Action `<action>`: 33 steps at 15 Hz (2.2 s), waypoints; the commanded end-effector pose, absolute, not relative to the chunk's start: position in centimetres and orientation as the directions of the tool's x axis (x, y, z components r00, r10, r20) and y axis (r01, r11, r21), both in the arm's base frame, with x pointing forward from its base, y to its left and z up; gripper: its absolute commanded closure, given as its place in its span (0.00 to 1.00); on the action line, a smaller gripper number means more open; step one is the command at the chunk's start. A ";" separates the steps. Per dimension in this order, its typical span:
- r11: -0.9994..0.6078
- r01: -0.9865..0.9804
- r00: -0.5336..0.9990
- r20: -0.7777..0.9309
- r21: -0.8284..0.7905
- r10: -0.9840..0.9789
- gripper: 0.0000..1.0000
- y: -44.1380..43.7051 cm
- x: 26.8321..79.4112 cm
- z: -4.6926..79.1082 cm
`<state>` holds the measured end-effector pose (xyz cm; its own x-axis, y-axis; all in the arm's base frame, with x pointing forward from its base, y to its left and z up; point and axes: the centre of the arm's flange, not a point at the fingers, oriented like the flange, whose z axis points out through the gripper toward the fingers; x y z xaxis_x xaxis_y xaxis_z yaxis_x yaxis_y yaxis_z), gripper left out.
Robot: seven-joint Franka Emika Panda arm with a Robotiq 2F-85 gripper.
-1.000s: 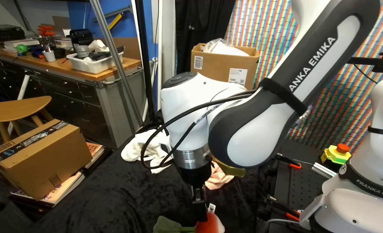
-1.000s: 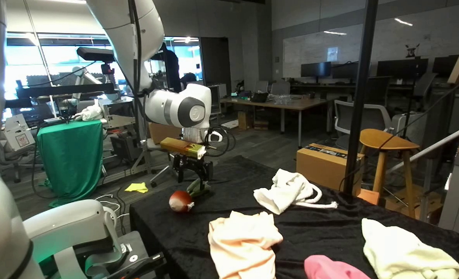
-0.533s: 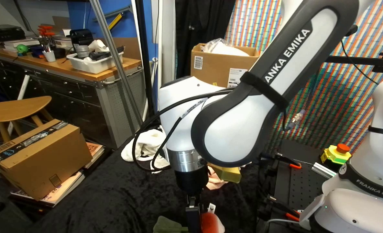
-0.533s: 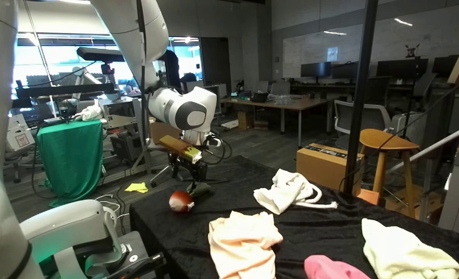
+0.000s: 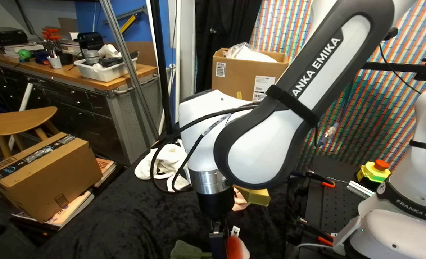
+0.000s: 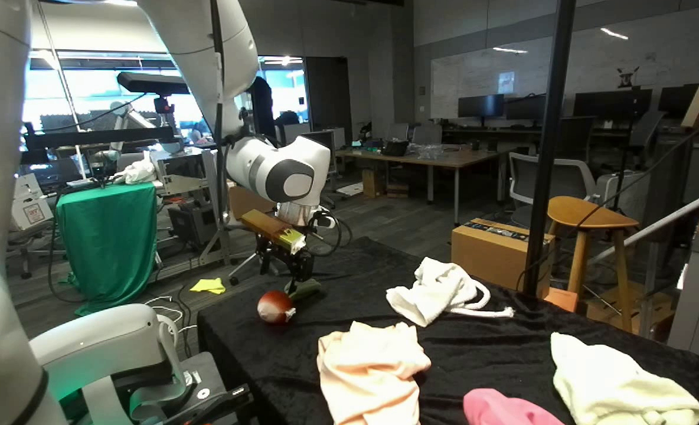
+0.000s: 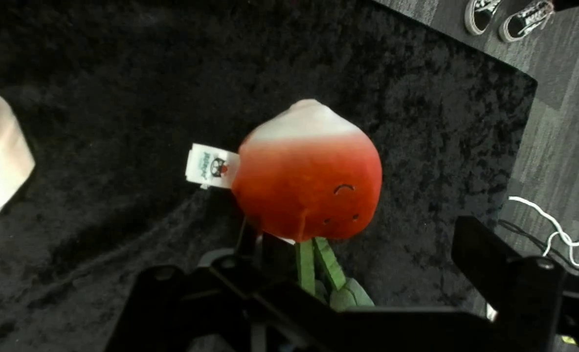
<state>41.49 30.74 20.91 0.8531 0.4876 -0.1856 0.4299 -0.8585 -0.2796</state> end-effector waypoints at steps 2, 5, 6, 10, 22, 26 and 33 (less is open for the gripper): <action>-0.852 0.442 0.848 -0.181 -0.280 0.499 0.00 30.5 41.2 19.8; -0.854 0.438 0.842 -0.203 -0.281 0.500 0.00 30.3 40.8 18.6; -0.852 0.439 0.838 -0.211 -0.284 0.502 0.00 30.3 40.6 18.2; -0.853 0.437 0.832 -0.232 -0.285 0.504 0.00 30.1 40.1 17.0; -0.838 0.486 0.824 -0.190 -0.248 0.534 0.58 29.7 40.3 16.6; -0.814 0.505 0.804 -0.186 -0.287 0.565 0.86 29.4 40.8 18.1; -0.848 0.485 0.870 0.022 -0.215 0.492 0.89 27.2 45.1 25.2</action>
<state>43.70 28.67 21.08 0.8398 0.5356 -0.0883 0.5031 -0.8291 -0.2440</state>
